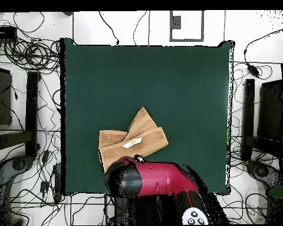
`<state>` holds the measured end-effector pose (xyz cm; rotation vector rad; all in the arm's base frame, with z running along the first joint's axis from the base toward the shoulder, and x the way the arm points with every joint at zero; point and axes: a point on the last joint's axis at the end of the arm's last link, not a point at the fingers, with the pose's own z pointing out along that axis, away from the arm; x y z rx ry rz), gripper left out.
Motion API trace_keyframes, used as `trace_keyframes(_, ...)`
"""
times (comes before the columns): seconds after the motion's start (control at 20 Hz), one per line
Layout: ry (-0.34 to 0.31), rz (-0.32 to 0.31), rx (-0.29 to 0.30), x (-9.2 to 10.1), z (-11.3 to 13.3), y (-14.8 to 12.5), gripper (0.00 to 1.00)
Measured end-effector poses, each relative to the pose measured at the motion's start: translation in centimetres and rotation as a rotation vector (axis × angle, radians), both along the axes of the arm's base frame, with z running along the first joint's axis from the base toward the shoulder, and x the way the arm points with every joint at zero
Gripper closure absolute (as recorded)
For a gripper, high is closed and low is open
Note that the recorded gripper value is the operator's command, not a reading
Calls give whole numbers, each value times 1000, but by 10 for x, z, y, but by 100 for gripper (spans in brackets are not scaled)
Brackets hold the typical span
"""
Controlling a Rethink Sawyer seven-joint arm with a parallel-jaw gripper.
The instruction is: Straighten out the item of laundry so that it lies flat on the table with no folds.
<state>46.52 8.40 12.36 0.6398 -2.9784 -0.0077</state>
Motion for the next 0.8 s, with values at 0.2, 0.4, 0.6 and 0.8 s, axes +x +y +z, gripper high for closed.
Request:
trace_keyframes(0.2,-13,-4,0,-3,-12,0,0)
trace_keyframes(0.4,-51,0,19,-4,-34,9,0)
trace_keyframes(0.6,-85,-7,33,-4,-52,15,0)
trace_keyframes(0.8,-108,-24,48,-10,-77,19,0)
